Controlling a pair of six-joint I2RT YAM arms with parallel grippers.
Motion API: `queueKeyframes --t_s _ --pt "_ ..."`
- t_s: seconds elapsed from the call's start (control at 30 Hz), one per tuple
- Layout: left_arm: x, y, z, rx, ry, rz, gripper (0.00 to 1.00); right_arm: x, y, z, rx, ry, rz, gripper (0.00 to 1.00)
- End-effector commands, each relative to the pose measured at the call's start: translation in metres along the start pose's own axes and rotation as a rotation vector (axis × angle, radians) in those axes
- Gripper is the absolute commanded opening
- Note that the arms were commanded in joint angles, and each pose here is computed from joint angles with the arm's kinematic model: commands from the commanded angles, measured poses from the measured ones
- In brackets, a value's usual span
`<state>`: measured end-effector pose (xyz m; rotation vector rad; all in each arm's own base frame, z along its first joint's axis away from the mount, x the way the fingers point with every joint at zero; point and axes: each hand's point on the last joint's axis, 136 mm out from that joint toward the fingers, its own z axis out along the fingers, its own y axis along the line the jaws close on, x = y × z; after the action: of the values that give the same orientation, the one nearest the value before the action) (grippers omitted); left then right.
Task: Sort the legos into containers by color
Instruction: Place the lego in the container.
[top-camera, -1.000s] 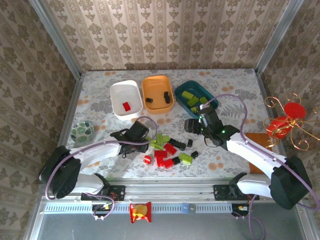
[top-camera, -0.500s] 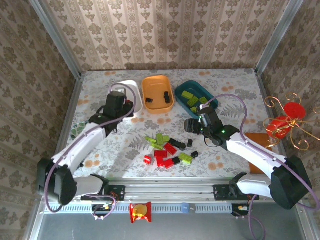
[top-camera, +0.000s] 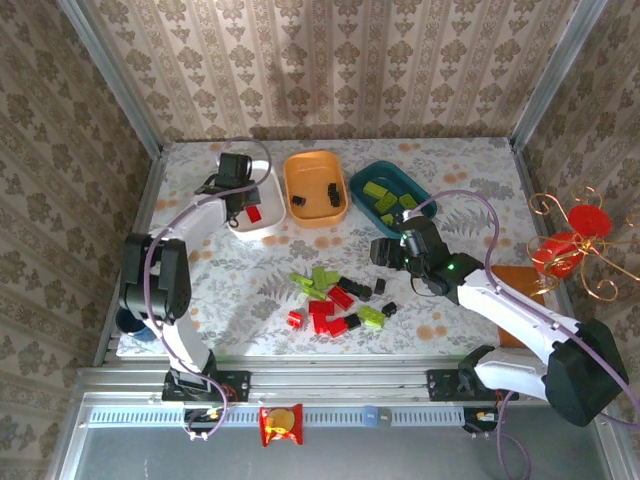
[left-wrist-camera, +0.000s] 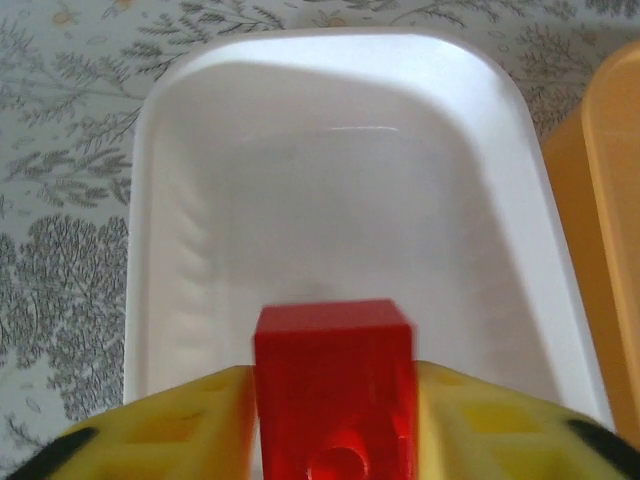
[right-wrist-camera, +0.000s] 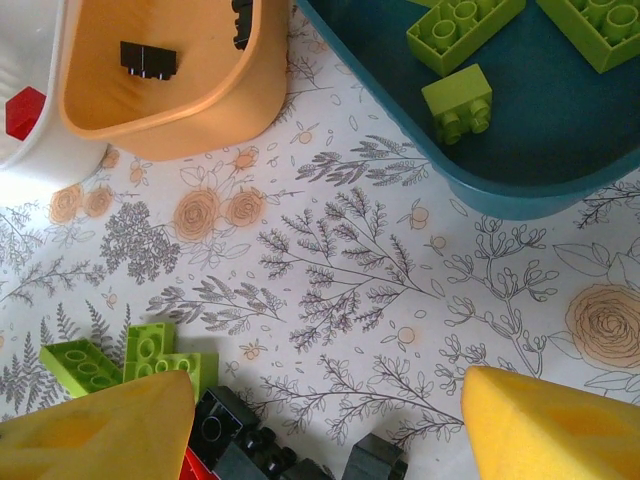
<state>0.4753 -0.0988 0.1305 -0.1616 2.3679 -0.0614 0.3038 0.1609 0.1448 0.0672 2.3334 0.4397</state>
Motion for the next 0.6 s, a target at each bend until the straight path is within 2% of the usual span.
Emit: queueKeyframes --t_s 0.0,0.07,0.3,0.43,0.57 --pt "-0.008 0.000 -0.004 0.009 0.007 -0.005 0.59 0.004 -0.007 -0.005 0.029 -0.004 0.006 0.73" --pt "-0.010 -0.002 -0.009 0.025 0.001 -0.017 0.68 0.003 -0.007 -0.006 0.027 -0.009 0.007 0.73" --pt "-0.005 -0.027 -0.061 0.145 -0.061 -0.021 0.77 0.002 -0.006 -0.008 0.026 -0.015 0.007 0.73" --pt "0.027 -0.051 -0.097 0.262 -0.066 0.003 0.83 0.001 -0.007 -0.006 0.028 -0.019 0.008 0.73" --pt "0.084 -0.076 -0.129 0.350 -0.009 0.118 0.85 0.002 -0.006 -0.002 0.027 -0.012 0.008 0.73"
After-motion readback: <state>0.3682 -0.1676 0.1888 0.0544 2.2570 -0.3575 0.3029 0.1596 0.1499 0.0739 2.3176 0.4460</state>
